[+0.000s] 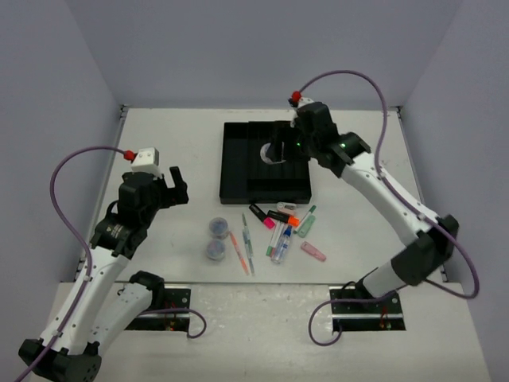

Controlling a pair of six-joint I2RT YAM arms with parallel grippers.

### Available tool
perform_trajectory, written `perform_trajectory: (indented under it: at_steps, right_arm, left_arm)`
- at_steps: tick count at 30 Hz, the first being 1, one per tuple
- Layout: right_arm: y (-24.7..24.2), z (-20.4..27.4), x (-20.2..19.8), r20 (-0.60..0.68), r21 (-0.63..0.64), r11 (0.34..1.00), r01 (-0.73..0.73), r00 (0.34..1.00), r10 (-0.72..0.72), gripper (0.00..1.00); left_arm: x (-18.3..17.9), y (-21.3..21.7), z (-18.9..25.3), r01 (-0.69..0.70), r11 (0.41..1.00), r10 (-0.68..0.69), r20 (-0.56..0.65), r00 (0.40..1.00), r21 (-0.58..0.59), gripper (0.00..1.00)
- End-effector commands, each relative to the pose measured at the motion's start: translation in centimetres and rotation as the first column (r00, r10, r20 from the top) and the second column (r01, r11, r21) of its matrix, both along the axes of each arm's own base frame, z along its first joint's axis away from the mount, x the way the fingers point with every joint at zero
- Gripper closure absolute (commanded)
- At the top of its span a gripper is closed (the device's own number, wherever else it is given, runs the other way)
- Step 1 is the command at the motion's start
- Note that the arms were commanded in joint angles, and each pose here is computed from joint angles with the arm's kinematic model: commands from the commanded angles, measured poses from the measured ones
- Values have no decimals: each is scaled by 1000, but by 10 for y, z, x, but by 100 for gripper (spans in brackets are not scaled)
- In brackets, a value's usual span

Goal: Sort the stationery into containers
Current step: Pick up the stationery from the center of the board, then place the stationery in the storage box.

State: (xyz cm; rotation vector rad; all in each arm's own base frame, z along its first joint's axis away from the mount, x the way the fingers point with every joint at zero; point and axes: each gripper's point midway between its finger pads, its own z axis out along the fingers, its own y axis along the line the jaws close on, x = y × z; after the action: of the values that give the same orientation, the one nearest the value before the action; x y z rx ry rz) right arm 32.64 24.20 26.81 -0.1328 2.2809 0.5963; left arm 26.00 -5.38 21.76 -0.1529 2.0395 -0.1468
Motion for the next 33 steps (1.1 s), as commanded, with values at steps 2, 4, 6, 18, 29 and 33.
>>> perform_trajectory:
  at_steps: [2,4,6,18,29,33]
  right_arm:
    - [92,6,58,82,-14,987,-159,984,159,100]
    - [112,-9,72,66,-54,982,-180,981,183,100]
    - [122,-39,80,13,-123,975,-187,982,190,100]
    - [149,-137,67,-128,-288,923,-256,965,228,95]
    - [156,-173,63,-157,-358,897,-257,964,214,37]
    - [153,-157,64,-127,-365,898,-246,969,214,1]
  left_arm:
    - [6,4,19,-16,1000,17,79,997,-6,0]
    - [6,4,19,-20,1000,20,77,997,-3,0]
    - [6,4,18,-21,1000,21,75,997,-2,0]
    - [8,7,17,-31,1000,31,67,997,-1,0]
    - [9,7,13,-31,1000,31,54,998,1,0]
    - [10,6,12,-29,1000,29,49,998,0,0]
